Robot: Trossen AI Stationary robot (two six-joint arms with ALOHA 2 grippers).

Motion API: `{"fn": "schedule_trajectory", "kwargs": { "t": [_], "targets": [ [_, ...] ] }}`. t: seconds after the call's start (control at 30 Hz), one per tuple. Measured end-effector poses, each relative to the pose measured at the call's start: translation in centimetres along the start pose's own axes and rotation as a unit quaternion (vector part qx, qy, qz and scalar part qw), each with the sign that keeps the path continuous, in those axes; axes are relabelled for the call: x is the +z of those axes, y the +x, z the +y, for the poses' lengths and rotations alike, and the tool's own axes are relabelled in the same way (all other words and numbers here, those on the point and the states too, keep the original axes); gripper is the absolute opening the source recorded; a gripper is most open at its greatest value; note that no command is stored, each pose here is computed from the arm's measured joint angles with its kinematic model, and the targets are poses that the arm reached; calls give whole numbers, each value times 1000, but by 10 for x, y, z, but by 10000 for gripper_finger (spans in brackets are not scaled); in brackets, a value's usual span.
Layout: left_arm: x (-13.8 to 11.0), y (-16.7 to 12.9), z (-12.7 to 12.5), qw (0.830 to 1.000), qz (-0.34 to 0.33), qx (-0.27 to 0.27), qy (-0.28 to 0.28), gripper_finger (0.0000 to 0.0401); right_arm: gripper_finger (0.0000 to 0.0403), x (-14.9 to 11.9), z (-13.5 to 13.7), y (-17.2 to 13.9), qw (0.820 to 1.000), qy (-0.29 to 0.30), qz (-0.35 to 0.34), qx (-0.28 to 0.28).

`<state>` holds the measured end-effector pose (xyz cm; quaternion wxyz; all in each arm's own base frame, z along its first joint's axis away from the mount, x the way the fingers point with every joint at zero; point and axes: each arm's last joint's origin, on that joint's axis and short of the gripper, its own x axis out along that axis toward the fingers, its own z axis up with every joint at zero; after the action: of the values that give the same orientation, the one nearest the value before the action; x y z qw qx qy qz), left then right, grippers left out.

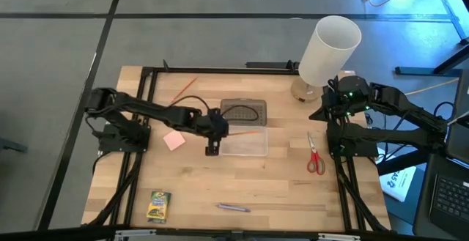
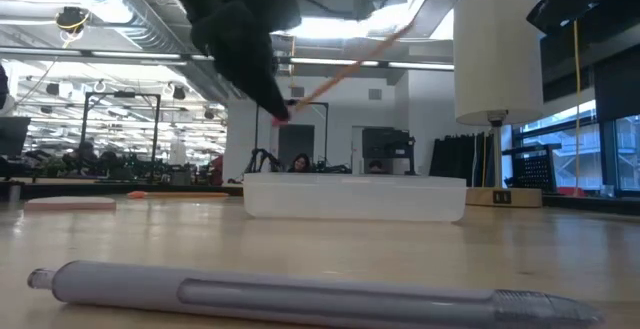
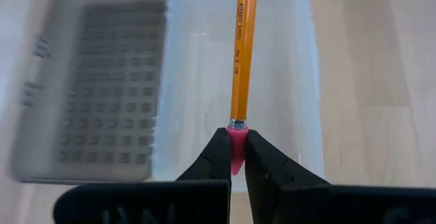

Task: Pack school essentials
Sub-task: Put the right orange pencil into the supply box

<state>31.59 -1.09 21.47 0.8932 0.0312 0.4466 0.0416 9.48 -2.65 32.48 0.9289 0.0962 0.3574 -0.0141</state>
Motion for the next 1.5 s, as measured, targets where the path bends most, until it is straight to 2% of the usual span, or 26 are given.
{"fn": "schedule_trajectory", "kwargs": {
  "t": [0.27,0.57,1.13,1.5],
  "targets": [
    [-6,33,-2,1000,26,4,15,7,7,0,0,0,1000,3,0,0],
    [-16,51,14,997,72,25,-1,9,7,0,0,0,1000,3,0,-2],
    [-23,52,21,994,106,38,10,12,7,0,0,0,1000,3,0,-1],
    [-23,52,21,994,106,38,8,42,7,0,0,0,1000,3,0,-1]
  ]
}}
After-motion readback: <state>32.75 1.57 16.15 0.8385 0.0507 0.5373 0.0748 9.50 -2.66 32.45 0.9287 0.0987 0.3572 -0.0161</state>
